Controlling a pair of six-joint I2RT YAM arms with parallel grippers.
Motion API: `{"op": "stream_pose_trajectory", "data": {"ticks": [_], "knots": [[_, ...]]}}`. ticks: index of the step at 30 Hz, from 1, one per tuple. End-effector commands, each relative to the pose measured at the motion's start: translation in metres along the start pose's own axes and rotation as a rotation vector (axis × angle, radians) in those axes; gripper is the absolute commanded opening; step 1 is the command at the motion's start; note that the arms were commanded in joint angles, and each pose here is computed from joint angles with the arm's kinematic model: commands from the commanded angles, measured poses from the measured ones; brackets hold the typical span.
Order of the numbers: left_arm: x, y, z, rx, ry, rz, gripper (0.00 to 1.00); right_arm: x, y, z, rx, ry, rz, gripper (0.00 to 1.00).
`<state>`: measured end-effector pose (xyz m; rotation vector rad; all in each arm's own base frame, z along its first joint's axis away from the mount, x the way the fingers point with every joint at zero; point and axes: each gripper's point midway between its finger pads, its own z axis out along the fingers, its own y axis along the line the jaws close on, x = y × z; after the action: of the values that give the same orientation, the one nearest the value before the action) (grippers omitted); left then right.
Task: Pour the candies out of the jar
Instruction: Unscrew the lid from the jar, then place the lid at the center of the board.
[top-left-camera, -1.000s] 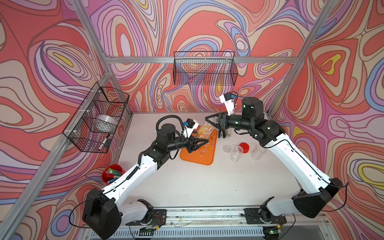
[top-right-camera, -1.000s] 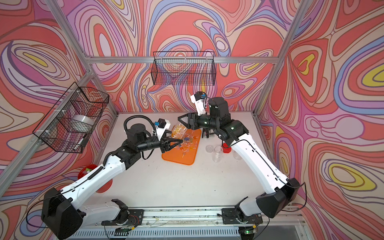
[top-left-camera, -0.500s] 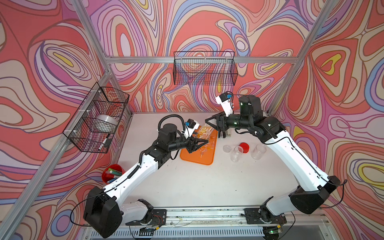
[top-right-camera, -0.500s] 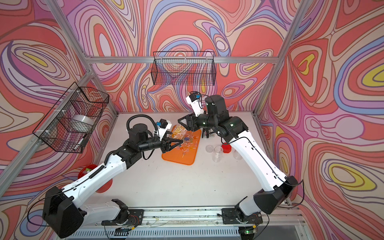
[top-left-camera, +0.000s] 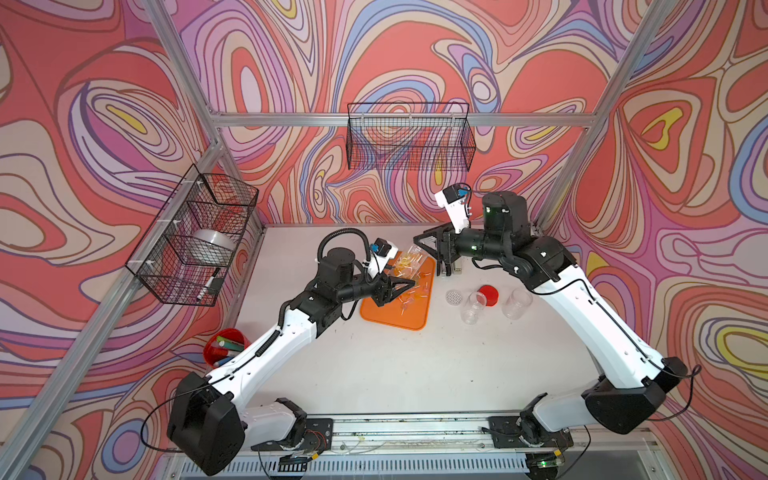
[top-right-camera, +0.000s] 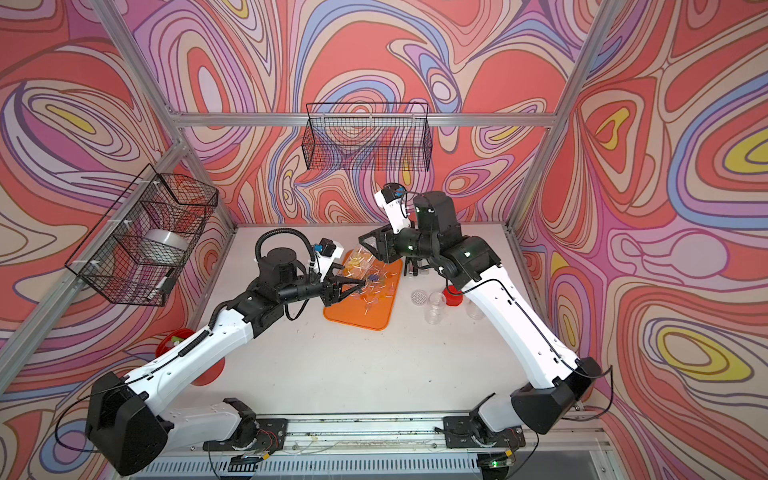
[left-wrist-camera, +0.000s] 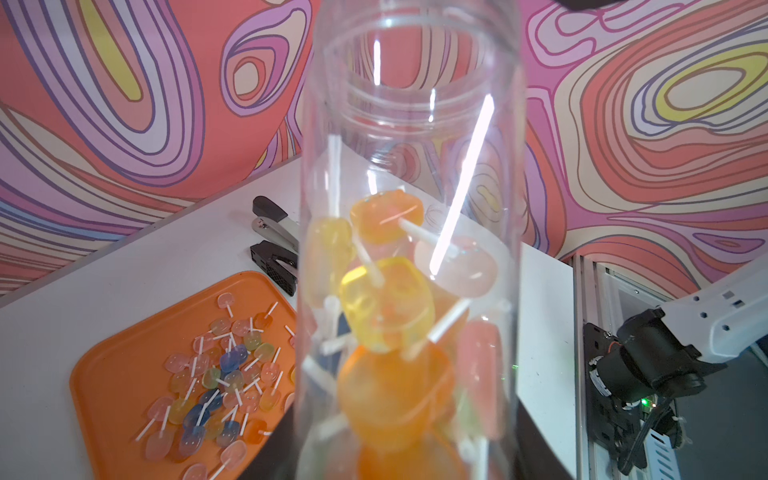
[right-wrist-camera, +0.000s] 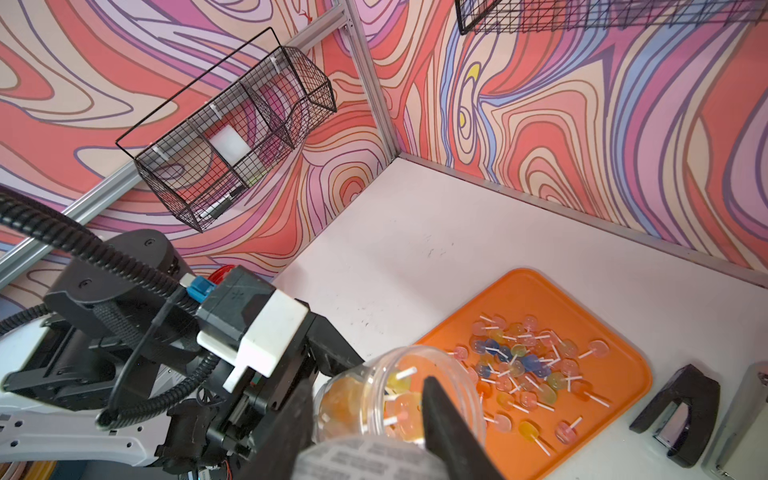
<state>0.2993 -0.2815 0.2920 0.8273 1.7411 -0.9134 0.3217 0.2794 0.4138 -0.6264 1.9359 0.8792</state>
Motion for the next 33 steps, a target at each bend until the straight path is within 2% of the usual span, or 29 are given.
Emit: {"op": "stream_pose_trajectory", "data": {"ticks": [1, 8, 12, 20, 28, 33], "knots": [[-0.014, 0.000, -0.006, -0.012, -0.060, 0.030, 0.00, -0.009, -0.003, -0.007, 0.040, -0.045, 0.000, 0.39], [-0.004, 0.007, -0.010, -0.068, -0.062, 0.016, 0.00, -0.012, -0.022, -0.012, 0.146, -0.069, 0.015, 0.38], [0.005, 0.020, -0.018, -0.156, -0.091, -0.001, 0.00, 0.010, -0.053, -0.010, 0.290, -0.025, 0.038, 0.38], [0.017, 0.040, -0.034, -0.297, -0.159, -0.012, 0.00, 0.113, -0.092, 0.017, 0.381, 0.185, 0.172, 0.36], [0.025, 0.048, -0.030, -0.318, -0.146, -0.022, 0.00, 0.236, -0.115, 0.036, 0.414, 0.369, 0.405, 0.34], [0.030, 0.055, -0.026, -0.325, -0.138, -0.038, 0.00, 0.286, -0.121, 0.036, 0.464, 0.485, 0.462, 0.34]]}}
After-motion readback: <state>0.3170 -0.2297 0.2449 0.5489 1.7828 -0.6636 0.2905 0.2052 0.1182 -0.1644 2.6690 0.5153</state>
